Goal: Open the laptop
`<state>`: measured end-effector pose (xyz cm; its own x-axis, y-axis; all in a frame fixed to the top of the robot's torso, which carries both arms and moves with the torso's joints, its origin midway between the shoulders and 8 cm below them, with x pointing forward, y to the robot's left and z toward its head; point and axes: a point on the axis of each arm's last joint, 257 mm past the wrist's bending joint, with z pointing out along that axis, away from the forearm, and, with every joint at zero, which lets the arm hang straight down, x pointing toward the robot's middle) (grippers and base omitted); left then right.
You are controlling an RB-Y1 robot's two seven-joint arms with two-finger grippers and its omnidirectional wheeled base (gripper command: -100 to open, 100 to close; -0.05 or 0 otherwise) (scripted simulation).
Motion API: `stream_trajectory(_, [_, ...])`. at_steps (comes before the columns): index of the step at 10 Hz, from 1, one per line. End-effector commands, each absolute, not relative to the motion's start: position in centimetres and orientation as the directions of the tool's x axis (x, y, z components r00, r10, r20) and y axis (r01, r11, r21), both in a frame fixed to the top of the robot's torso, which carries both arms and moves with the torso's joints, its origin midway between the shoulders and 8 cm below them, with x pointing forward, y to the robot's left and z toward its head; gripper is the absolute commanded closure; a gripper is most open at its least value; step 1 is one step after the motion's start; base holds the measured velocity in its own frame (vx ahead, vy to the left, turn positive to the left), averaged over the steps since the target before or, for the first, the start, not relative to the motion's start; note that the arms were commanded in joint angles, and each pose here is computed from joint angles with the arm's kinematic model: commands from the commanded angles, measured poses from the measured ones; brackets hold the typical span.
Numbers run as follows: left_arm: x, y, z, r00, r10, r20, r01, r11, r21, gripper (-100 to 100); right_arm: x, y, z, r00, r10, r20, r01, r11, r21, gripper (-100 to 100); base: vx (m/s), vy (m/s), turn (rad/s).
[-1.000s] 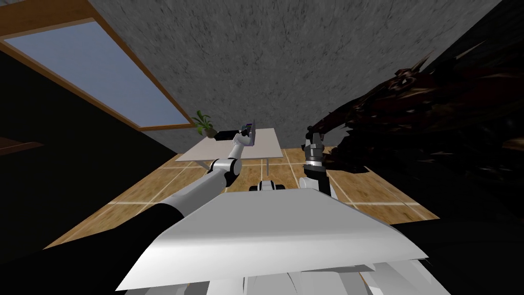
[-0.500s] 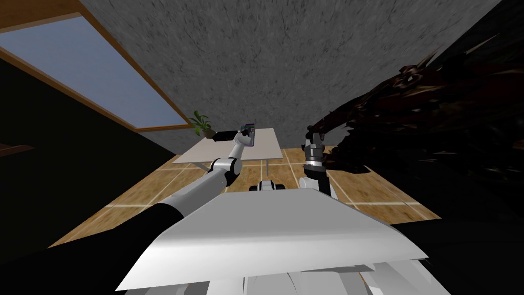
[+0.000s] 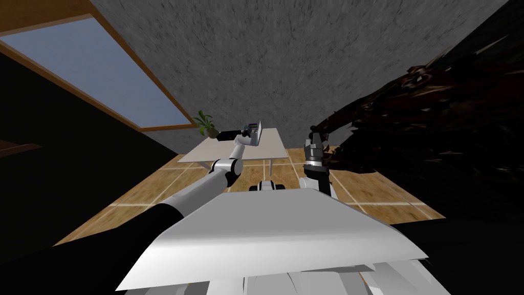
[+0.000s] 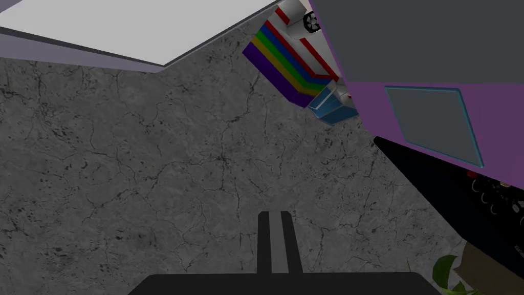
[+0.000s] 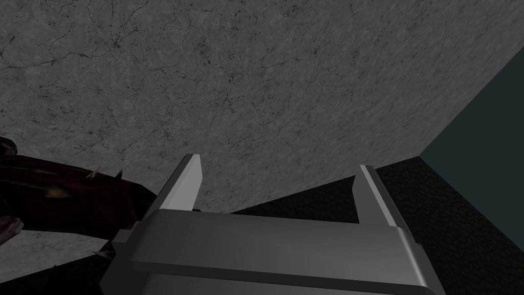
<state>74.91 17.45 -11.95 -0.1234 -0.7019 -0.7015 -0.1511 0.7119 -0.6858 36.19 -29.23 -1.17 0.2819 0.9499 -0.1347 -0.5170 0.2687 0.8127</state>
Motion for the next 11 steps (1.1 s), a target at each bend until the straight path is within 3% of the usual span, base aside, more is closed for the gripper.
stream_trajectory(1, [74.8, 16.8, -12.3, -0.120, -0.772, -0.624, -0.147, 0.635, -0.758, 100, 36.2, -29.2, -1.2, 0.282, 0.950, -0.135, -0.517, 0.269, 0.813, 0, -0.015, 0.125, 0.005])
stream_trajectory(3, [74.7, 16.4, -12.6, -0.117, -0.819, -0.562, -0.145, 0.574, -0.806, 100, 36.2, -29.2, -1.2, 0.282, 0.950, -0.135, -0.517, 0.269, 0.813, 0, -0.001, 0.107, 0.005])
stream_trajectory(4, [74.7, 16.6, -12.5, -0.118, -0.803, -0.584, -0.146, 0.595, -0.790, 100, 36.2, -29.2, -1.2, 0.282, 0.950, -0.135, -0.517, 0.269, 0.813, 0, 0.004, 0.050, -0.001])
stream_trajectory(5, [75.0, 18.8, -11.8, -0.091, -0.796, -0.599, -0.152, 0.606, -0.781, -100, 36.2, -29.2, -1.2, 0.282, 0.950, -0.134, -0.517, 0.268, 0.813, 0, 0.004, -0.021, 0.023])
stream_trajectory(11, [75.2, 22.9, -10.4, -0.041, -0.747, -0.664, -0.164, 0.660, -0.733, -100, 36.2, -29.2, -1.2, 0.282, 0.950, -0.134, -0.517, 0.268, 0.813, 0, 0.008, -0.179, 0.052])
